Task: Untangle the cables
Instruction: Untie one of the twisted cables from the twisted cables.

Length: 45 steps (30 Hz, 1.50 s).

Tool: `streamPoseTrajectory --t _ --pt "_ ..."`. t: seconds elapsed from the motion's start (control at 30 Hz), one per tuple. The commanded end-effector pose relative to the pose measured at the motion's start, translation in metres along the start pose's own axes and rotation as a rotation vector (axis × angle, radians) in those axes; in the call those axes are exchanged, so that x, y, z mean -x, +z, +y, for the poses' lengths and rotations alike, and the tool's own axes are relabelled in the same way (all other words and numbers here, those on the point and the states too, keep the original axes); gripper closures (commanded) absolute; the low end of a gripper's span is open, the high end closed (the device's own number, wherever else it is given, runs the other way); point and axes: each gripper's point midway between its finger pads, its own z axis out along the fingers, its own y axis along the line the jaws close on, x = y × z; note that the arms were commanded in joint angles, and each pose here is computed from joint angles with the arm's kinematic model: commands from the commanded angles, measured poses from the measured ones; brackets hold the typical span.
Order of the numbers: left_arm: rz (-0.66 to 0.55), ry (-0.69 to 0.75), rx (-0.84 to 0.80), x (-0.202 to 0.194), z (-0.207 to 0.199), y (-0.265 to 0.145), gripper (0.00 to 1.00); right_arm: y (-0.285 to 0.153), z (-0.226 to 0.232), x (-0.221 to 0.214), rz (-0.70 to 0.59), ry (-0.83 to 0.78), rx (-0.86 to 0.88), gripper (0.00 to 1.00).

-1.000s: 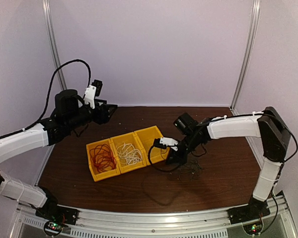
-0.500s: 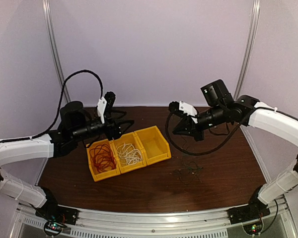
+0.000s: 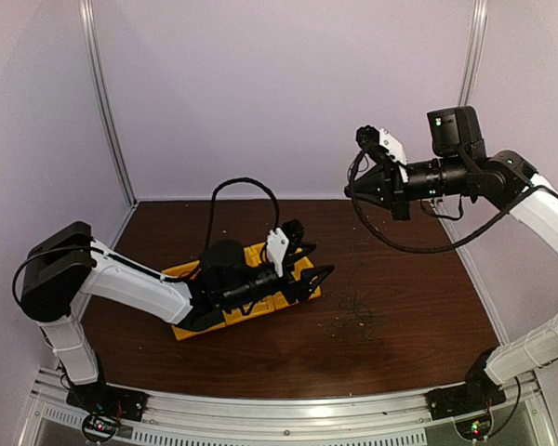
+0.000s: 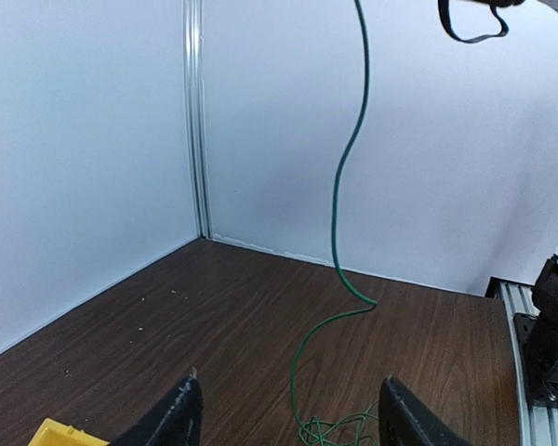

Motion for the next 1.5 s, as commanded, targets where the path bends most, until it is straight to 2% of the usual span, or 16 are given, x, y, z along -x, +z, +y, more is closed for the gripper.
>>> streamPoseTrajectory --t 0.0,0.13,0.27,0.47,0.6,0.7,0.8,1.07,1.2,1.47 --pt "-0.176 -0.021 0.046 0.034 0.004 0.033 0.34 -0.017 0.003 0.028 -0.086 0.013 0.020 1.00" --pt "-0.129 -0.063 -0.025 0.004 -0.008 0.064 0.35 -0.022 0.005 0.036 -0.116 0.018 0.033 1.00" --pt "-0.102 -0.118 -0.024 -0.015 -0.010 0.086 0.43 -0.026 0.006 0.042 -0.134 0.012 0.036 1.00" --pt "-0.074 -0.130 -0.132 -0.042 -0.036 0.115 0.61 -0.029 0.004 0.046 -0.145 -0.003 0.024 1.00" --pt "-0.031 -0.154 -0.182 -0.066 -0.046 0.127 0.81 -0.037 0.001 0.057 -0.172 -0.019 0.012 1.00" --pt "-0.006 -0.175 -0.196 -0.084 -0.050 0.130 0.84 -0.047 -0.003 0.071 -0.199 -0.041 -0.012 1.00" --pt "0.032 -0.187 -0.214 -0.100 -0.055 0.131 0.98 -0.058 -0.009 0.084 -0.221 -0.068 -0.049 1.00" --pt "0.097 -0.200 -0.215 -0.129 -0.058 0.121 0.96 -0.118 -0.037 0.147 -0.319 -0.196 -0.240 1.00" --pt "0.142 -0.204 -0.212 -0.145 -0.058 0.120 0.90 -0.149 -0.046 0.179 -0.389 -0.244 -0.312 1.00" --pt "0.212 -0.212 -0.191 -0.174 -0.056 0.115 0.90 -0.188 -0.047 0.225 -0.513 -0.299 -0.369 1.00"
